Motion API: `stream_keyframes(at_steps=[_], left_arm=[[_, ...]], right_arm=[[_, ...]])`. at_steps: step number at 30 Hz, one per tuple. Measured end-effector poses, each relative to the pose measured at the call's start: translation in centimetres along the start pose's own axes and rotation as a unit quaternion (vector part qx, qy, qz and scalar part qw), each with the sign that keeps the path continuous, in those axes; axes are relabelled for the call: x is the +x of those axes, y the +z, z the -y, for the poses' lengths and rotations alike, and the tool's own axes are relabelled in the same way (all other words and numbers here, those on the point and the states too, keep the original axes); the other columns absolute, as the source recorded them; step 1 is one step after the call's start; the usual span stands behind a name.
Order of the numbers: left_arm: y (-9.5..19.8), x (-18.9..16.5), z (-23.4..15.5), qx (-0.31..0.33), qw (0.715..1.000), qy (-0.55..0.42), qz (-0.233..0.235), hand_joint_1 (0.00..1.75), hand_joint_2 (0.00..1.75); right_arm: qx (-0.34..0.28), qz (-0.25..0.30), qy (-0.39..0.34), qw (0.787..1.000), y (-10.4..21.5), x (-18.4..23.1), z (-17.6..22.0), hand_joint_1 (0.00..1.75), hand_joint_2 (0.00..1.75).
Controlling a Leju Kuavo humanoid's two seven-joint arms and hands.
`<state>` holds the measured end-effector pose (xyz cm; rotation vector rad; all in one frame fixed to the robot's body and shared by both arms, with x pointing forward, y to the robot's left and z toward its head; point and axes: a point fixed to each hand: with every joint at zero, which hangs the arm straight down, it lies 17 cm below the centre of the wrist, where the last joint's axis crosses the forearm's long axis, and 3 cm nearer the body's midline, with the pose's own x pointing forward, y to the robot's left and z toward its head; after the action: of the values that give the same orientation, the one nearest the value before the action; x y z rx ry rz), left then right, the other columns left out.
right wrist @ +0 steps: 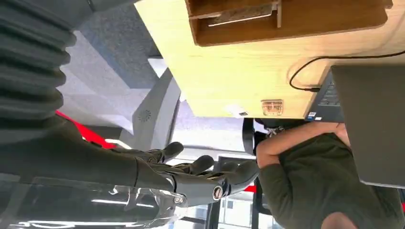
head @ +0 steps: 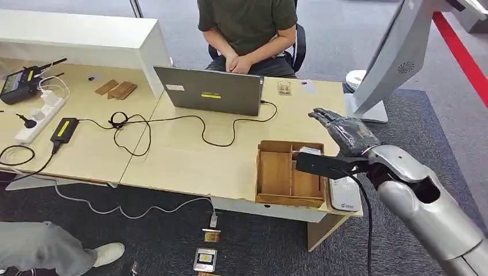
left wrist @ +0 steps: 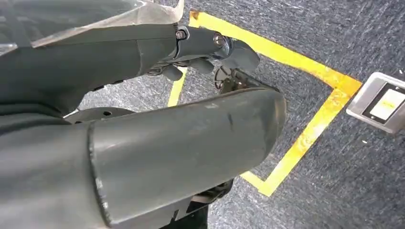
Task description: Pass the card to the sensor for recognition and then transmit it.
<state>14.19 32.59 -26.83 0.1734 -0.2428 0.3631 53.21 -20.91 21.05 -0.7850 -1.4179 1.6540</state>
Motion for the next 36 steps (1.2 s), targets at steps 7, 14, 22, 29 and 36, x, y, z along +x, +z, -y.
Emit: stream_keyframes(at_steps=[7, 14, 22, 29, 36], left_arm=[[0.0, 0.1, 0.1, -0.003, 1.000, -0.002, 0.001, 0.00, 0.00], [0.0, 0.1, 0.2, -0.005, 1.000, -0.003, 0.003, 0.00, 0.00], [0.0, 0.2, 0.2, -0.005, 1.000, -0.005, 0.004, 0.00, 0.00], [0.0, 0.3, 0.3, -0.009, 1.000, -0.008, 0.004, 0.00, 0.00], [0.0, 0.1, 0.0, -0.001, 1.000, -0.010, -0.003, 0.00, 0.00]], right_arm=[[0.009, 0.000, -0.003, 1.000, 0.0, 0.2, -1.1, 0.00, 1.75], [0.017, 0.002, -0.003, 1.000, -0.2, 0.9, -2.1, 0.00, 1.75], [0.019, 0.012, -0.003, 1.000, -0.8, 1.6, -2.6, 0.00, 1.75], [0.025, 0.020, -0.008, 0.999, -1.3, 2.7, -2.8, 0.00, 1.75], [0.023, 0.038, -0.012, 0.999, -2.0, 4.5, -2.5, 0.00, 1.75]])
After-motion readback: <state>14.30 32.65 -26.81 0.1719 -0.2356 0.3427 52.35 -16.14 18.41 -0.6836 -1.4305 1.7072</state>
